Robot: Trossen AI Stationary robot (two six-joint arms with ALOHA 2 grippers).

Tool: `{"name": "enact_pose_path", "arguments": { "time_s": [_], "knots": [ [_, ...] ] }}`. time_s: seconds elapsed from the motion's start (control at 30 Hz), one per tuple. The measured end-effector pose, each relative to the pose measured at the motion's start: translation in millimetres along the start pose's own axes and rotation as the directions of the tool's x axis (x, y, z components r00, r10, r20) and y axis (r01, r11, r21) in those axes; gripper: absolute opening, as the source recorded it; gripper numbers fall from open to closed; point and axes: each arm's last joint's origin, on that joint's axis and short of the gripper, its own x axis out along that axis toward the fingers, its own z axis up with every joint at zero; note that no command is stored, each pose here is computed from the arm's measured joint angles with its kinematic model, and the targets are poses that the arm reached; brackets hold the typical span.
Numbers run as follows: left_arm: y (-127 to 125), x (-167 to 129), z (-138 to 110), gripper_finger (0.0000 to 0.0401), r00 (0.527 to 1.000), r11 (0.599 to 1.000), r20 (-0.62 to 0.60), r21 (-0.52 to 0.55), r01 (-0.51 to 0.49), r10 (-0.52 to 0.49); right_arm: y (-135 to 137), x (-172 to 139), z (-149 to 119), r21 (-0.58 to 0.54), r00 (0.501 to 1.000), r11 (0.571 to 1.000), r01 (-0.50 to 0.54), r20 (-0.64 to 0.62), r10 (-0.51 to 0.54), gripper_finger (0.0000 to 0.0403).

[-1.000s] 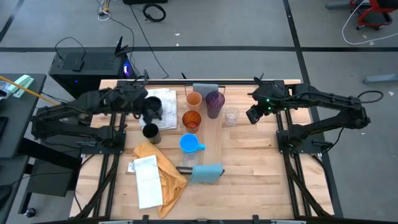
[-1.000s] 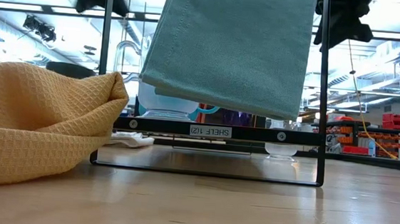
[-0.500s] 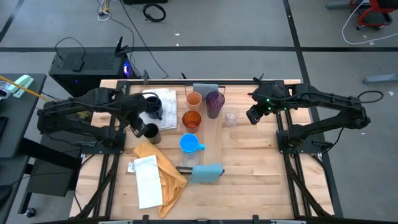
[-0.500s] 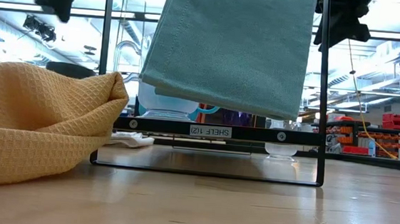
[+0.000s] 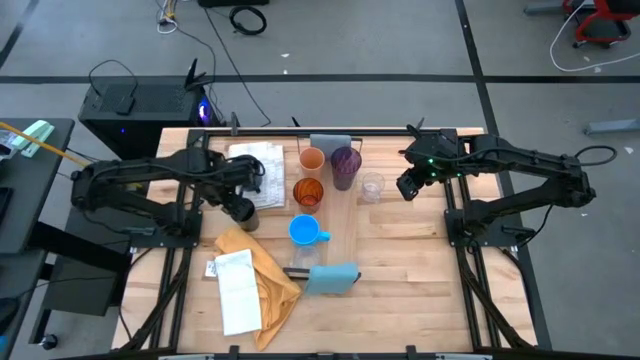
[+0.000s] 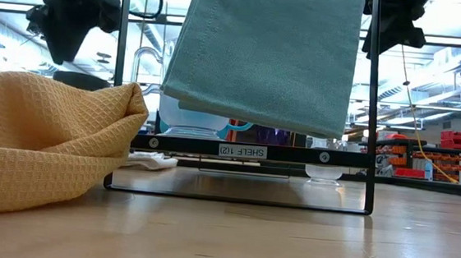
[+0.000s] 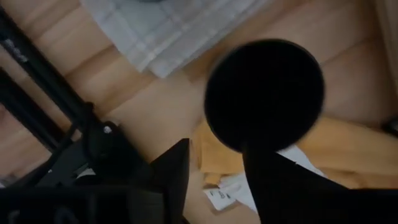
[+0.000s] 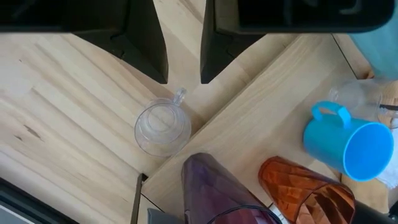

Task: Stack small to large cups/mugs on shelf
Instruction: Put the black cup on the shelf

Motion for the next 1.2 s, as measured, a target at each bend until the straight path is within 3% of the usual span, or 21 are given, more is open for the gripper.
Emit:
{"name": "enact_pose_path", "arguments": {
  "time_s": [0.3,0.73,1.2],
  "knots": [
    [-1,14,2,0.0189,1.0,0.999,0.016,-0.05,-0.007,0.007,0,0,0,0.0,1.0,1.0,-0.001,0.001,0.001,0.0101],
    [-8,20,7,0.0182,0.998,0.997,0.048,-0.056,0.044,-0.042,0,0,0,0.001,1.0,1.0,0.011,0.01,-0.011,0.01],
    [-14,36,18,0.0173,0.999,0.999,0.02,-0.009,-0.044,0.044,0,0,0,0.006,1.0,1.0,0.012,0.01,-0.012,0.01]
  ]
}}
